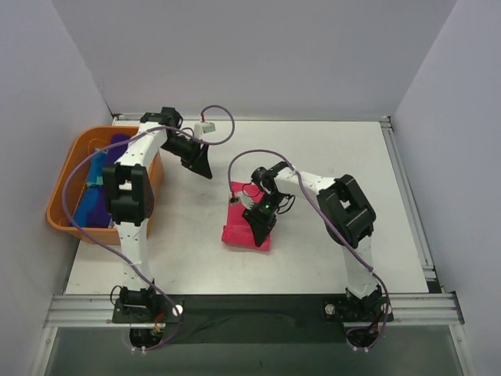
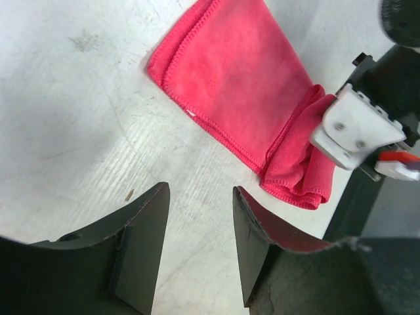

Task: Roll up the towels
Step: Roll the towel

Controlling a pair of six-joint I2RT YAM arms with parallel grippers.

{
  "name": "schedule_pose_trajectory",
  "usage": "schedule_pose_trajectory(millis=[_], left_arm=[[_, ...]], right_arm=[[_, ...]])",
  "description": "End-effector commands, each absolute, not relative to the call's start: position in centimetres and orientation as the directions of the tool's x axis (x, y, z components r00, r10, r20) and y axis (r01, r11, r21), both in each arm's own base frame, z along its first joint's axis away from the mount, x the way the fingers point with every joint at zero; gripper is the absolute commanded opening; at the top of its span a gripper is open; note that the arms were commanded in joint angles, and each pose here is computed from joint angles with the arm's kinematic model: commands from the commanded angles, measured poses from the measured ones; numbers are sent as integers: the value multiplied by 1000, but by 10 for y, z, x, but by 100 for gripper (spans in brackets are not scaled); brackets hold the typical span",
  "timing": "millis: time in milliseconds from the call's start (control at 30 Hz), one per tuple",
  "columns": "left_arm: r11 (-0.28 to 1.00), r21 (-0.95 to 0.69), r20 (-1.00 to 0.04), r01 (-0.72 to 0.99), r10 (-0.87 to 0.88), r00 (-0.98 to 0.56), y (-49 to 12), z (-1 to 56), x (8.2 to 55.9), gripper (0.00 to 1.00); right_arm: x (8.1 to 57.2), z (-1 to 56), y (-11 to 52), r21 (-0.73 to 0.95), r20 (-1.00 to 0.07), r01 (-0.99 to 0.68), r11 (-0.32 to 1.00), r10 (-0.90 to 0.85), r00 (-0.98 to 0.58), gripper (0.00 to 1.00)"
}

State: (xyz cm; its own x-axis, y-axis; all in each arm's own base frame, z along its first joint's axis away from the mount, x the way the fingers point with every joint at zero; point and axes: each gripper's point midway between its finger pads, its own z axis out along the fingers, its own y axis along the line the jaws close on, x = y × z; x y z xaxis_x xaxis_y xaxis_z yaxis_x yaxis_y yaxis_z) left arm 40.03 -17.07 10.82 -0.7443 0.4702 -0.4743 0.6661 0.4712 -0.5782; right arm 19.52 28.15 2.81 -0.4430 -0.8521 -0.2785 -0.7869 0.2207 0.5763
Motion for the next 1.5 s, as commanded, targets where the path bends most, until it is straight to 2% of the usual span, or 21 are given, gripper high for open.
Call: schedule_pose_trajectory(millis=[0,67,100,133,200,267,300,367,400,467,500,600,633,733,833,1100,1267,1367,1400,1467], left_arm=[[499,-481,-600,721,412,-685,-157,156,408,54],[527,-463,-624,712,377,-685,-148,163,407,55],[532,-408,-684,742,360,-635,-146,180,410,55],[535,-423,-677,731,349,-647,-144,174,400,57],[530,-335,-750,779,350,-561,-140,196,397,59],[510,-309,-770,803,362,-526,-141,193,380,61],[488,-208,-827,848,376,-419,-143,214,375,62],[461,-148,-832,875,421,-362,-146,202,353,66],[403,-19,-858,915,463,-222,-157,216,341,67],[349,46,-829,936,537,-160,-166,189,315,70],[265,169,-828,949,560,-9,-183,198,304,73],[119,304,-751,945,640,161,-202,169,277,75],[31,319,-733,947,641,226,-222,161,259,75],[-97,349,-686,932,652,325,-248,138,233,76],[-129,397,-640,909,671,375,-262,122,231,82],[-249,396,-605,884,654,455,-286,85,213,81],[-254,386,-530,887,726,439,-268,42,217,71],[-266,350,-499,898,758,420,-257,22,211,56],[-253,322,-502,912,772,391,-255,19,209,44],[-239,227,-485,944,813,322,-246,7,199,32]], right_arm=[[174,36,275,706,-144,-652,276,-845,-514,0],[176,33,277,728,-126,-624,284,-839,-529,0],[174,33,277,741,-109,-606,290,-838,-535,0],[173,30,278,757,-95,-584,294,-835,-543,0],[174,26,279,779,-57,-543,313,-827,-559,0],[176,26,279,805,-32,-496,326,-811,-584,0],[179,29,281,815,-24,-477,328,-804,-594,0],[181,26,282,836,3,-432,338,-790,-613,0],[185,24,282,839,16,-417,349,-782,-623,0],[188,22,283,845,28,-398,356,-774,-632,0],[192,21,284,850,41,-381,364,-767,-640,0],[195,18,284,863,79,-334,379,-753,-653,0],[198,18,286,864,78,-332,379,-752,-654,0],[199,17,285,865,93,-321,385,-753,-652,0],[199,13,284,863,108,-316,395,-754,-648,0],[202,10,285,865,129,-296,406,-749,-650,0],[205,12,283,864,137,-286,415,-740,-659,0],[209,11,281,857,136,-292,424,-734,-665,2],[213,12,280,853,137,-293,432,-727,-673,3],[223,14,279,843,114,-316,436,-718,-686,7]])
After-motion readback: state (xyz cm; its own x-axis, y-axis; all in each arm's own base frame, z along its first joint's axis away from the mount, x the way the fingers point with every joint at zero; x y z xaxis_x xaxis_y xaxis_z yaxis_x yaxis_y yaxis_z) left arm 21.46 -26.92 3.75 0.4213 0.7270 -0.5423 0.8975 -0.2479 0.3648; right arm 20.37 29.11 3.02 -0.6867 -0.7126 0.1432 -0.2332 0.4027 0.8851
